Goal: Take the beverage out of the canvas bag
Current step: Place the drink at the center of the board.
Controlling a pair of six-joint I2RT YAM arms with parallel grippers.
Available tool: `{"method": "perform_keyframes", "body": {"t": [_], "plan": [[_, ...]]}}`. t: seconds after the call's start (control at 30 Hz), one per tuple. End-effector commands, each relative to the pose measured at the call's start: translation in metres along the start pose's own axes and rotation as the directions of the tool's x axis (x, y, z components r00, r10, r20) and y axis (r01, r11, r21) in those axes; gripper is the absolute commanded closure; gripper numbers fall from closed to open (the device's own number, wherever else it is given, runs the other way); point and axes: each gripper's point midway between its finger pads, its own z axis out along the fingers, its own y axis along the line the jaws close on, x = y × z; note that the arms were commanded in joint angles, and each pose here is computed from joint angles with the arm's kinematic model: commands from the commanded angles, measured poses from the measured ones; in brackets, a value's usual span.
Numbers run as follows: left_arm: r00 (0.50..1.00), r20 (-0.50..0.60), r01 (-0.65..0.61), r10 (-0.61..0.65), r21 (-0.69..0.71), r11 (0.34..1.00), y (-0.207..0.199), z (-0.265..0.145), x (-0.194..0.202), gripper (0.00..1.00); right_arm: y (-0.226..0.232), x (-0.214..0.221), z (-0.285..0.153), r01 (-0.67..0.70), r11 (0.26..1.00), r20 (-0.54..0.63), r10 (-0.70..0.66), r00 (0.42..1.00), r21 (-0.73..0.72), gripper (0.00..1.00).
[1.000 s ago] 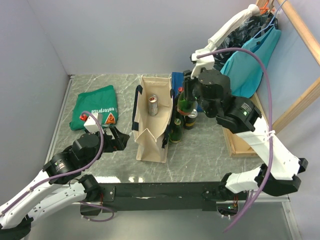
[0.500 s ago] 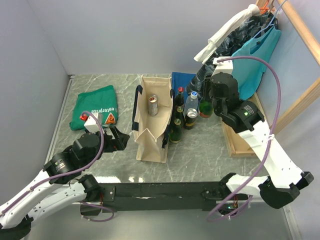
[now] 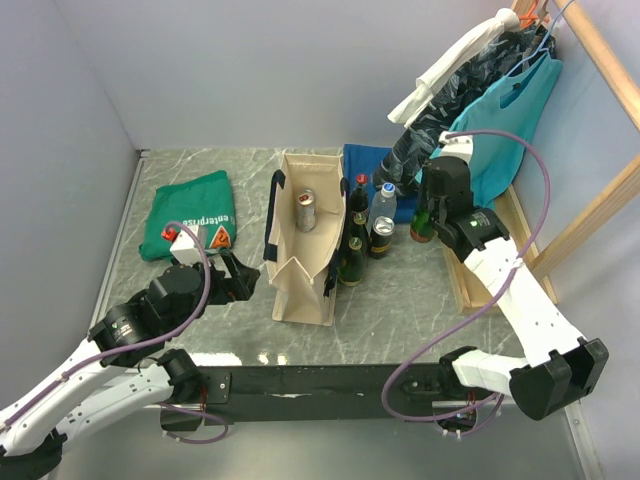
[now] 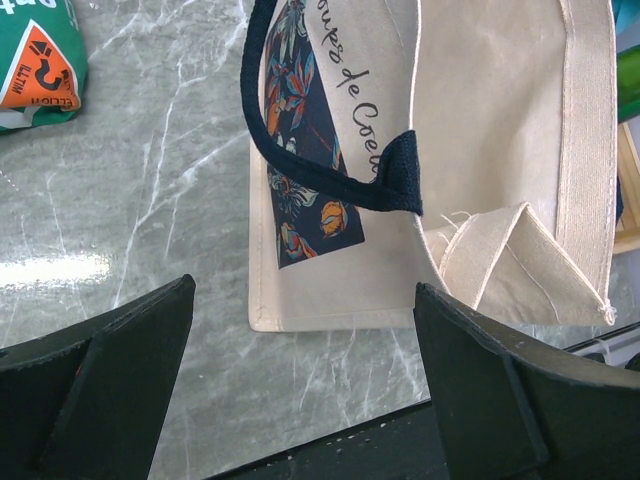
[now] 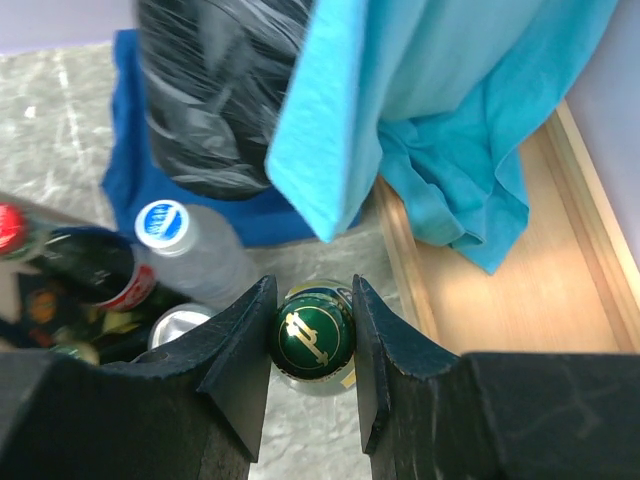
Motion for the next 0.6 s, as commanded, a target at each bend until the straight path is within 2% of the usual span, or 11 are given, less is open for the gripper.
{"method": "perform_keyframes", "body": {"t": [0.0,0.07,0.57], "plan": [[1.000,0.019,0.005,-0.004,-0.005,1.000,-0.001,-0.001,-0.005,0.04,-0.003,-0.068,-0.003,-0.177,0.983,0.275,0.181,0.944,-0.040,1.00],[1.000,0.018,0.003,-0.003,-0.008,1.000,-0.001,0.000,-0.005,0.04,-0.004,-0.053,0.007,-0.172,0.985,0.258,0.172,0.951,-0.023,1.00],[1.000,0.005,-0.005,0.005,-0.018,1.000,0.000,0.003,-0.002,0.04,0.005,-0.024,0.055,-0.227,0.974,0.329,0.217,0.919,-0.007,1.00]]}}
